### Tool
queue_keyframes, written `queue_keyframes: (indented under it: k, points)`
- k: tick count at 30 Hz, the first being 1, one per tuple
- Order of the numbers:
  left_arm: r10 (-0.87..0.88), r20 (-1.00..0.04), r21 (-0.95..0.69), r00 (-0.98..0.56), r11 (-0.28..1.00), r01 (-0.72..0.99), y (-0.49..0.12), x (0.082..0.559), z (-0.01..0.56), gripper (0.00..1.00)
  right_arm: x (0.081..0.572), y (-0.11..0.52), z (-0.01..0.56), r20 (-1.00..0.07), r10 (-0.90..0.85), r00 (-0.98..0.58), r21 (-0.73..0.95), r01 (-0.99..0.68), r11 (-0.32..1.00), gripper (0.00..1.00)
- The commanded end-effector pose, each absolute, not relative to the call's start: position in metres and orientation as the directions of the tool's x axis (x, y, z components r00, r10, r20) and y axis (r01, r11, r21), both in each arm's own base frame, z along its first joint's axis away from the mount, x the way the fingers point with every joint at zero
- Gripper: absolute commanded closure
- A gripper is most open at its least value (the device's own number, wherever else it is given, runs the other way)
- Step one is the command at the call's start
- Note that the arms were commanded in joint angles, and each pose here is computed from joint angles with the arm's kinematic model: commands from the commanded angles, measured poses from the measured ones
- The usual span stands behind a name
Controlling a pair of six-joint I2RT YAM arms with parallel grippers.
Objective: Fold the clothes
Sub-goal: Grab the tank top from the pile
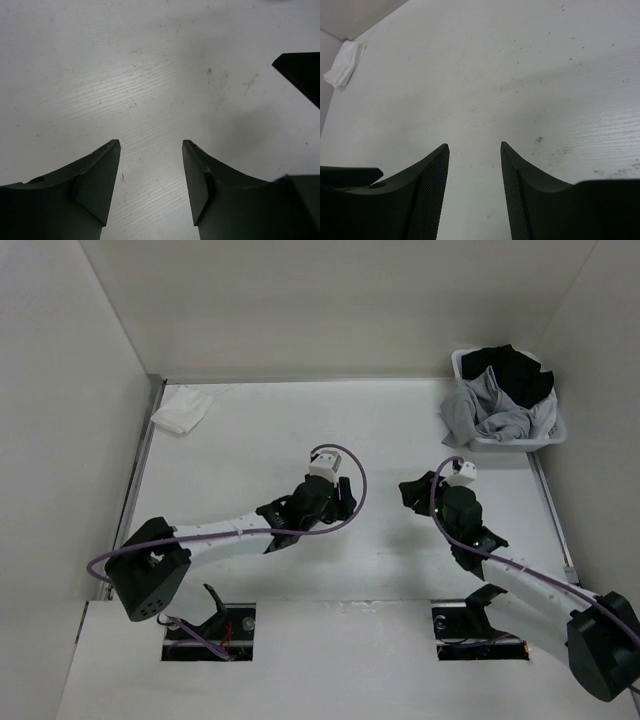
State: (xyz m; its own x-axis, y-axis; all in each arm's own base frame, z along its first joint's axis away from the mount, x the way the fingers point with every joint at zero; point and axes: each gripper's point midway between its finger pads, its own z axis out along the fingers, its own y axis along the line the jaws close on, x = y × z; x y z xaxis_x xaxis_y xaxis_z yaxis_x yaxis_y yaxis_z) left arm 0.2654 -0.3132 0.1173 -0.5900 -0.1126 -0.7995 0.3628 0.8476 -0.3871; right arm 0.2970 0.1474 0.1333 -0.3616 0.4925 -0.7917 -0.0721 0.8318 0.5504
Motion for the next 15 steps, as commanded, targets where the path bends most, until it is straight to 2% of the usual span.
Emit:
queue_keyframes:
  k: [1,3,4,5,8,11,12,15]
  points:
    - [-0.151,-0.819,-0.437,-0.554,0.790,0.430,-0.330,0.256,0.137,0.48,0.307,0.136,0.178,-0.798,0.538,-0.271,0.572,-0.059,0.818,0.54]
    - [-0.156,-0.828,-0.445,-0.539,0.767,0.461,-0.337,0.252,0.140,0.48,0.309,0.132,0.188,-0.797,0.541,-0.268,0.571,-0.044,0.819,0.60]
    - [-0.153,-0.829,-0.451,-0.538,0.752,0.481,-0.340,0.248,0.139,0.49,0.311,0.129,0.194,-0.798,0.543,-0.263,0.569,-0.031,0.822,0.68]
    - [-0.150,-0.828,-0.455,-0.541,0.743,0.490,-0.341,0.246,0.138,0.49,0.314,0.127,0.200,-0.801,0.541,-0.256,0.565,-0.025,0.825,0.82]
    - [-0.138,-0.834,-0.456,-0.534,0.715,0.529,-0.344,0.236,0.134,0.53,0.325,0.103,0.228,-0.806,0.555,-0.204,0.558,0.049,0.828,0.97]
    - [-0.138,-0.839,-0.448,-0.526,0.722,0.526,-0.336,0.238,0.133,0.59,0.338,0.067,0.254,-0.824,0.550,-0.138,0.531,0.151,0.834,1.00]
    - [-0.143,-0.841,-0.448,-0.522,0.724,0.524,-0.332,0.239,0.132,0.61,0.347,0.037,0.269,-0.831,0.550,-0.080,0.522,0.230,0.821,1.00]
    - [-0.161,-0.841,-0.459,-0.517,0.718,0.523,-0.330,0.239,0.133,0.61,0.371,-0.022,0.287,-0.837,0.547,0.020,0.516,0.362,0.777,1.00]
